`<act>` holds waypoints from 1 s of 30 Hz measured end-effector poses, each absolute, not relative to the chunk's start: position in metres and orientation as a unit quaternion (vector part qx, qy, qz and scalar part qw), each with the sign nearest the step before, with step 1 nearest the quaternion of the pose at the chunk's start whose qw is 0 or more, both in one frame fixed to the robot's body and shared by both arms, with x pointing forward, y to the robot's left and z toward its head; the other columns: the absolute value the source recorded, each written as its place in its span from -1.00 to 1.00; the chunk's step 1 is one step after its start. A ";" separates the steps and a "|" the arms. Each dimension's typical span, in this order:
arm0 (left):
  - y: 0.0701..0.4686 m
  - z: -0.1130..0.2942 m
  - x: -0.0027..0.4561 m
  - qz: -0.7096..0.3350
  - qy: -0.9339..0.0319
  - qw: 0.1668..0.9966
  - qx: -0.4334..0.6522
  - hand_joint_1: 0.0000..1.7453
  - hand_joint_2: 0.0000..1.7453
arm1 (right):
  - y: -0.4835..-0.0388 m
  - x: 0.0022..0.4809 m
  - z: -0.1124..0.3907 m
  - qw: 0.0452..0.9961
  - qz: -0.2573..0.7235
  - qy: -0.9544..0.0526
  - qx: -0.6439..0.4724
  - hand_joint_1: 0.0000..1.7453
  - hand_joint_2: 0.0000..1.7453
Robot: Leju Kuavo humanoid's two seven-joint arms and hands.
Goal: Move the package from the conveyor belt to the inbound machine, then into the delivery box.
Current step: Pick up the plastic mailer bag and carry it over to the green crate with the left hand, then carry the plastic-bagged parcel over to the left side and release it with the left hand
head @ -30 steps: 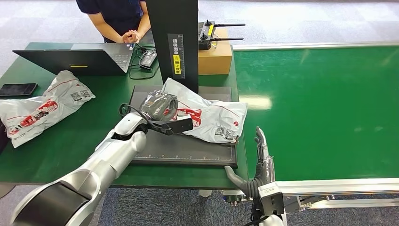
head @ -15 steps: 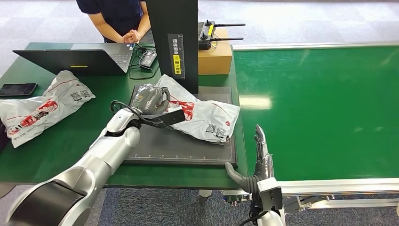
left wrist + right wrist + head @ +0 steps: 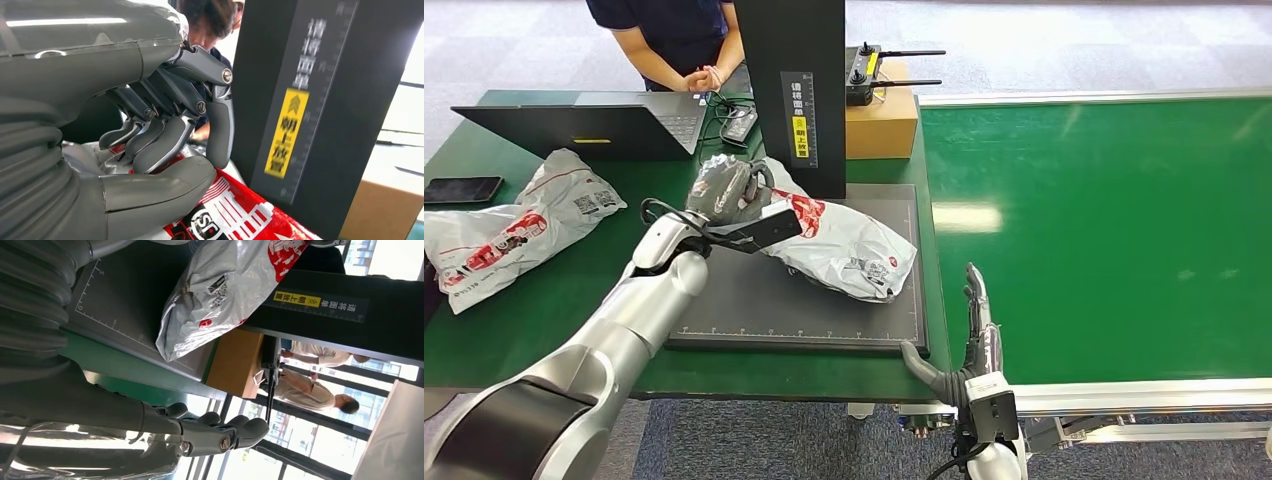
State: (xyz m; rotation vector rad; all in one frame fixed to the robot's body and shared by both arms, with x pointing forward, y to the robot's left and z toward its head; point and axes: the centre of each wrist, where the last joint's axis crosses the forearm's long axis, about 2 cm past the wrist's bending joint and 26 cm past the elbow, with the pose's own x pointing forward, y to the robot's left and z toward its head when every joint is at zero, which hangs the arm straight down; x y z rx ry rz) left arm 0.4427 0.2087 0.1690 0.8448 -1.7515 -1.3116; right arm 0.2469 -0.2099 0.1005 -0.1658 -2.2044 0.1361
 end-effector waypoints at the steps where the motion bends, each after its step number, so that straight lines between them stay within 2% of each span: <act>1: 0.209 0.171 0.444 -0.513 -0.691 0.386 0.333 1.00 1.00 | -0.210 0.247 0.101 0.447 0.055 -0.890 -0.068 -1.00 1.00; 19: 0.212 0.191 0.452 -0.482 -0.720 0.359 0.346 1.00 1.00 | -0.210 0.245 0.100 0.449 0.050 -0.889 -0.073 -1.00 1.00; 30: 0.229 0.236 0.461 -0.413 -0.763 0.318 0.381 1.00 1.00 | -0.217 0.238 0.096 0.458 0.034 -0.884 -0.085 -1.00 1.00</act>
